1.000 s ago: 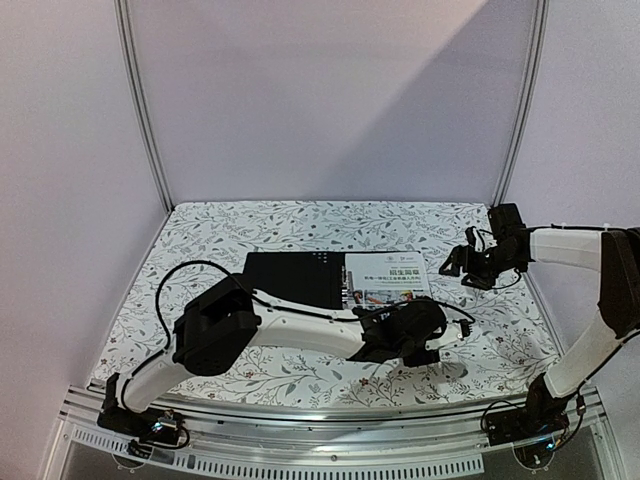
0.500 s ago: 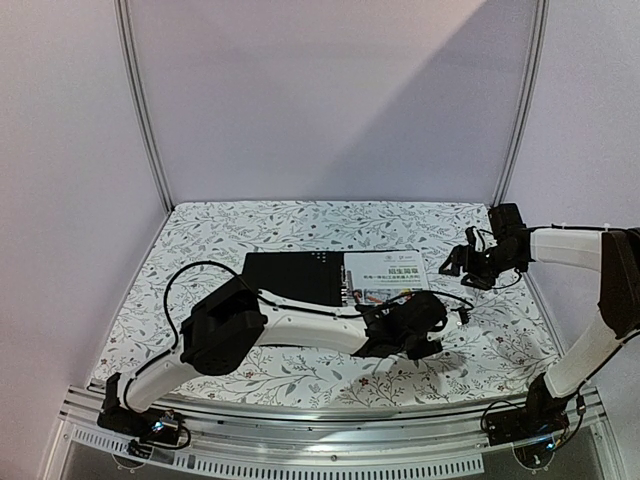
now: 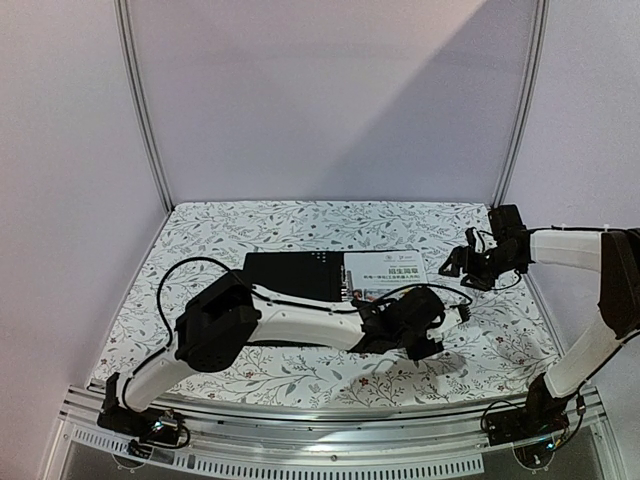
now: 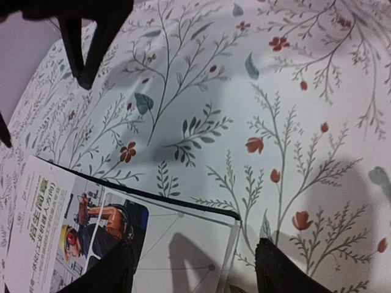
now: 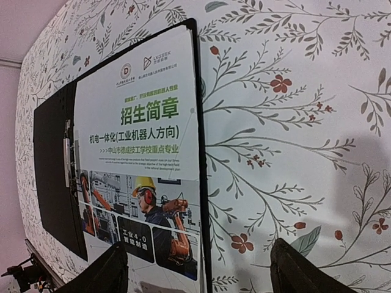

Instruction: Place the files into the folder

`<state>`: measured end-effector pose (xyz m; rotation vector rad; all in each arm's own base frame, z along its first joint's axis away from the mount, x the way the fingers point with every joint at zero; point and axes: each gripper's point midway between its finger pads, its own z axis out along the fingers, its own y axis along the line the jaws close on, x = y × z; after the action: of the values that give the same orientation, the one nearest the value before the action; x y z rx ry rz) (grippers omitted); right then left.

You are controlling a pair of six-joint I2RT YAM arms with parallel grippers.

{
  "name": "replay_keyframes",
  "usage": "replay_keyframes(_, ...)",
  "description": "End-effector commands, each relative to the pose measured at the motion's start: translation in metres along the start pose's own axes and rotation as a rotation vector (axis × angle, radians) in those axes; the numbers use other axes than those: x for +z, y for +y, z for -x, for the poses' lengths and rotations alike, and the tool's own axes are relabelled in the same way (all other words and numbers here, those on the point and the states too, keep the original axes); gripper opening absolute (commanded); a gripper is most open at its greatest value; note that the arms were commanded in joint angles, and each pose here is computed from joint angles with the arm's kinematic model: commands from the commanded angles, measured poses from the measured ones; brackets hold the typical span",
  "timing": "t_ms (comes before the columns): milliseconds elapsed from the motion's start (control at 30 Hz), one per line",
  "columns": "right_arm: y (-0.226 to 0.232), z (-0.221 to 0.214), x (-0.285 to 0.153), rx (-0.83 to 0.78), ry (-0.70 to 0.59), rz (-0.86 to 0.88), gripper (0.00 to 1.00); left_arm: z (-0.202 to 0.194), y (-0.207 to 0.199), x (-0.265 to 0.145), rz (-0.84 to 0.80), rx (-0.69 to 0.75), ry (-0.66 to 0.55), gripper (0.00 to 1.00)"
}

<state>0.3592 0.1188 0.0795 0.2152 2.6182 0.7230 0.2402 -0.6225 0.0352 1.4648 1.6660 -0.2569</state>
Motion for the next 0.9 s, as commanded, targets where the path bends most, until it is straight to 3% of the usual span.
replay_keyframes(0,0.002,0.011,-0.014,-0.021,-0.072,-0.005,0.79,0.077,0.028,-0.053,-0.044,-0.058,-0.189,0.69)
replay_keyframes(167,0.008,0.021,-0.025,-0.045,-0.12,-0.008,0.79,0.117,0.065,-0.104,-0.01,-0.097,-0.286,0.71)
replay_keyframes(333,0.028,0.027,-0.031,-0.077,-0.169,0.059,0.77,0.111,0.139,-0.136,0.138,-0.238,-0.288,0.79)
replay_keyframes(433,0.045,0.027,-0.031,-0.119,-0.171,0.089,0.76,0.079,0.192,-0.135,0.167,-0.389,-0.23,0.88)
replay_keyframes(600,0.066,0.022,-0.021,-0.178,-0.145,0.157,0.74,0.009,0.255,-0.126,0.035,-0.711,-0.18,0.86)
replay_keyframes(700,0.08,0.015,-0.014,-0.215,-0.125,0.218,0.72,-0.042,0.271,-0.121,-0.113,-0.89,-0.191,0.79)
replay_keyframes(867,0.094,-0.003,0.001,-0.239,-0.065,0.279,0.59,-0.099,0.269,-0.105,-0.181,-0.982,-0.193,0.77)
